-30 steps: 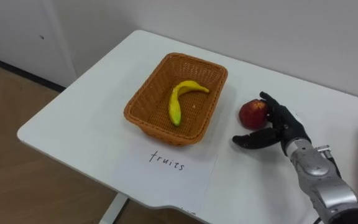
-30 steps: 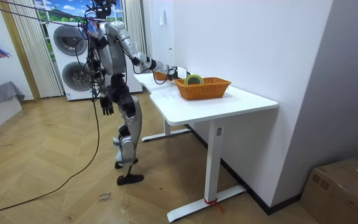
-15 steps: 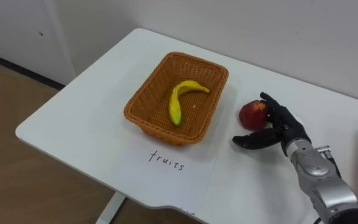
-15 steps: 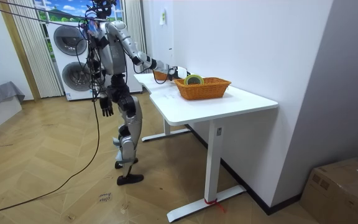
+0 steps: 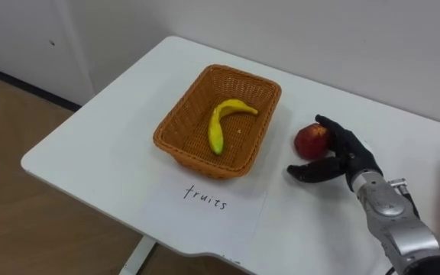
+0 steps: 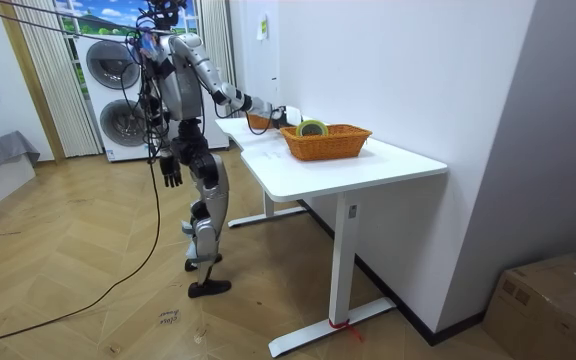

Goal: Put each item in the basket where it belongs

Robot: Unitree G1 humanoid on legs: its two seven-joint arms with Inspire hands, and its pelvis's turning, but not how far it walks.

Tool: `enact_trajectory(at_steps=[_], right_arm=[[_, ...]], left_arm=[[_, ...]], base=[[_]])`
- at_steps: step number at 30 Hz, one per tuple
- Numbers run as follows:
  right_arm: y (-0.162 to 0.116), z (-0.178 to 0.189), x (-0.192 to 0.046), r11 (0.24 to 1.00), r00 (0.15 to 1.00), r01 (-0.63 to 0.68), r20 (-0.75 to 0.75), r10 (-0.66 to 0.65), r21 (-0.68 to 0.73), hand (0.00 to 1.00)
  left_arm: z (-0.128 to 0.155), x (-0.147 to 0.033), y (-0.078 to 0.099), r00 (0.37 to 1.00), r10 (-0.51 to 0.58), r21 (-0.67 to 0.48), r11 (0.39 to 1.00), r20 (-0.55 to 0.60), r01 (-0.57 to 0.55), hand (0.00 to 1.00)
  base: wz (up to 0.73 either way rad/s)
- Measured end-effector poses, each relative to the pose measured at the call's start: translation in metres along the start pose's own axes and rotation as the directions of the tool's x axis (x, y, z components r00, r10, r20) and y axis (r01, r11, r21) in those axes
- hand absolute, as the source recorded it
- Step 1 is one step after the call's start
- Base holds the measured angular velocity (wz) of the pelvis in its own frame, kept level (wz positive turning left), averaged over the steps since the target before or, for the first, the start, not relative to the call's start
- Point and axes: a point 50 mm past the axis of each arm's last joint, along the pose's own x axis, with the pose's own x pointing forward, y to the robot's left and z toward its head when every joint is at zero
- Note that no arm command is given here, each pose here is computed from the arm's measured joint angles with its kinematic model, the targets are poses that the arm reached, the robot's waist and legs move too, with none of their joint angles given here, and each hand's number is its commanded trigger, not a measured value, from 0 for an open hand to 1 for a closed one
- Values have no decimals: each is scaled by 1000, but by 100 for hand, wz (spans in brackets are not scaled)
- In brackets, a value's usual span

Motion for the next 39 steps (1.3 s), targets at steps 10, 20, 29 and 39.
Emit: enact_trajectory(at_steps=[10,20,29,39], right_arm=[[-3,-1,0,1000,1000,5,-3,-5,-7,100],[-4,-3,0,1000,1000,13,-13,-13,-7,100],[-4,-3,0,1000,1000,7,-13,-7,-2,100],[-4,-3,-1,1000,1000,23,-9,-23,-6,100]], left_arm=[[0,0,0,1000,1,-5,1000,-1,-1,0],[0,0,6,1000,19,0,1000,-1,-19,0],[0,0,11,1000,30,4,1000,-1,-30,0],[-1,0,13,999,51,-3,999,-3,-51,0]], base=[[0],[0],[0],[0]])
